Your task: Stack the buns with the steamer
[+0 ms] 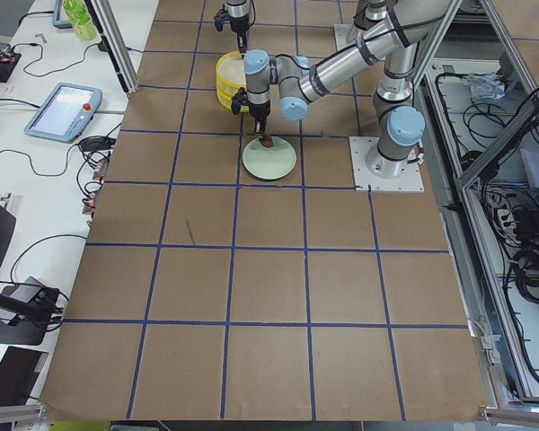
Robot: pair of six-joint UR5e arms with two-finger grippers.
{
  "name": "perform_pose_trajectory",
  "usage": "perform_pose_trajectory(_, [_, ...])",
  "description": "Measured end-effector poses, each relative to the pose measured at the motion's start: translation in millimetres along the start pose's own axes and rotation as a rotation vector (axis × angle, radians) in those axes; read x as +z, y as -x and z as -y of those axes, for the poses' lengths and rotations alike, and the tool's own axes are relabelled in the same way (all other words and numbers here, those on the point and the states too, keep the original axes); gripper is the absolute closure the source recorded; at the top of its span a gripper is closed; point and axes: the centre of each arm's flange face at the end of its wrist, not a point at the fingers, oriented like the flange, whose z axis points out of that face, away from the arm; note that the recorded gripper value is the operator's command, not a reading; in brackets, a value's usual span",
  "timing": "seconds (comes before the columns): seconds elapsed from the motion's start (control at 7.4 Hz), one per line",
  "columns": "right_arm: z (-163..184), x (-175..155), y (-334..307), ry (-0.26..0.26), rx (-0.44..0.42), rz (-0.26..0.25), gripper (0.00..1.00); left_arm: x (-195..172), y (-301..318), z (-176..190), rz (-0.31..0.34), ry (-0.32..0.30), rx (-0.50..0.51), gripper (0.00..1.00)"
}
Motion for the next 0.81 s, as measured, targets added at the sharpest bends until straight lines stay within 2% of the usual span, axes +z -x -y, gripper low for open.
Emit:
perform_pose_trajectory(0.14, [-0.1, -1.1, 0.4, -0.002, 0.001, 0.000, 0.50, -16.6, -0.7, 9.6, -0.002, -0.018, -0.012, 0.82])
perform_pose_trajectory(0.27, [-0.8, -3.4, 1.0, -0.006, 0.002, -0.001, 0.00, -39.7, -4.3, 20.4, -0.020, -0.034, -0.034, 0.83])
perform_pose_trajectory(0.68, [-0.9, -6.2, 1.1, -0.009, -0.001, -0.006, 0.00, -115.2, -18.1, 52.9, -0.127, -0.104, -0.064, 0.88])
perform_pose_trajectory(0.81, [2.9, -17.7, -2.6, -0.020, 0.002, -0.004, 0.00, -131.9, -24.7, 59.4, -0.161, -0.127, -0.077, 0.88])
